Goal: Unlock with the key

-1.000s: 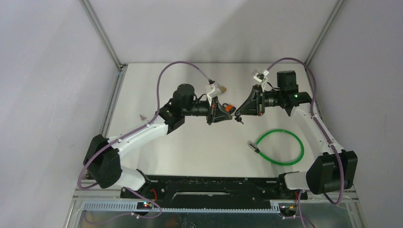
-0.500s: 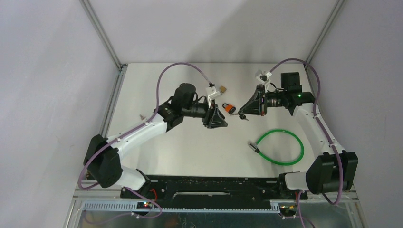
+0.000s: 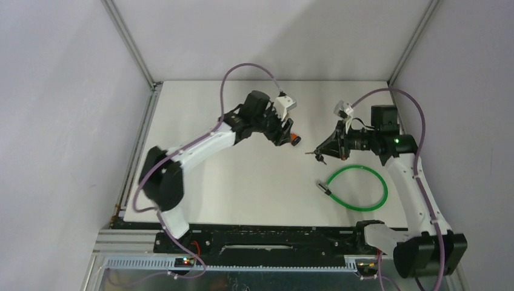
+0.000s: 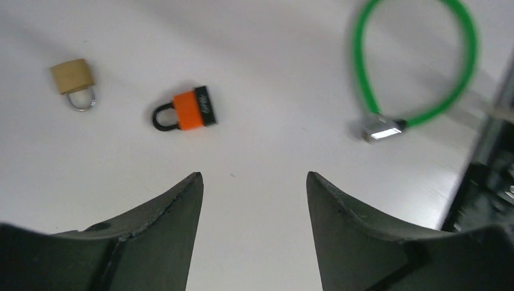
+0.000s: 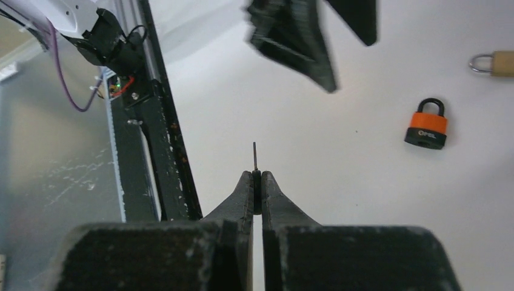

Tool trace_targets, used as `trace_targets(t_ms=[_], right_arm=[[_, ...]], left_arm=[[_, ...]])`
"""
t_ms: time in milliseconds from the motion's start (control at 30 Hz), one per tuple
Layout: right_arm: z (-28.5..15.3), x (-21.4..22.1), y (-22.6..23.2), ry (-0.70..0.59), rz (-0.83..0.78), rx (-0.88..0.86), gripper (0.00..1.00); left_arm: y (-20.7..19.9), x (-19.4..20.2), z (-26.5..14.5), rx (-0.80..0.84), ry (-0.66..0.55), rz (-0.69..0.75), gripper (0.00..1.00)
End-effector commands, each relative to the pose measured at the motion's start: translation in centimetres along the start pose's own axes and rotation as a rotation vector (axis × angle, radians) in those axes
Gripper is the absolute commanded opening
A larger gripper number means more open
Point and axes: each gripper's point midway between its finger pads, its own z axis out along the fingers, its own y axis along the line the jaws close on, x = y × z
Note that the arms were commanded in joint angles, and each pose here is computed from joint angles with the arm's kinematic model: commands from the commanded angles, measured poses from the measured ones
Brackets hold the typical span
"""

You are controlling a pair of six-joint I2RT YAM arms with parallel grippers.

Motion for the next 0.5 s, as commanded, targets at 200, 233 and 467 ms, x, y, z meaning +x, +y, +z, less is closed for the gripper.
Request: trace_targets(t_ms=[200, 233, 467], right_arm=[[-2.2, 1.3, 0.8, -0.018, -0.067, 0.120, 0.00], [-2.5, 1.4, 0.5, -0.026, -0.059, 0.131, 0.00], [-3.0, 1.6, 0.3, -0.046, -0.036, 0.119, 0.00]], left_arm=[[8.3, 2.9, 9.4, -0.226, 0.235, -0.127, 0.77], [8.9, 3.1, 10.0, -0.246, 0.246, -0.137, 0.79], [9.9, 3.4, 12.8, -0.241, 0.266, -0.151, 0.84]])
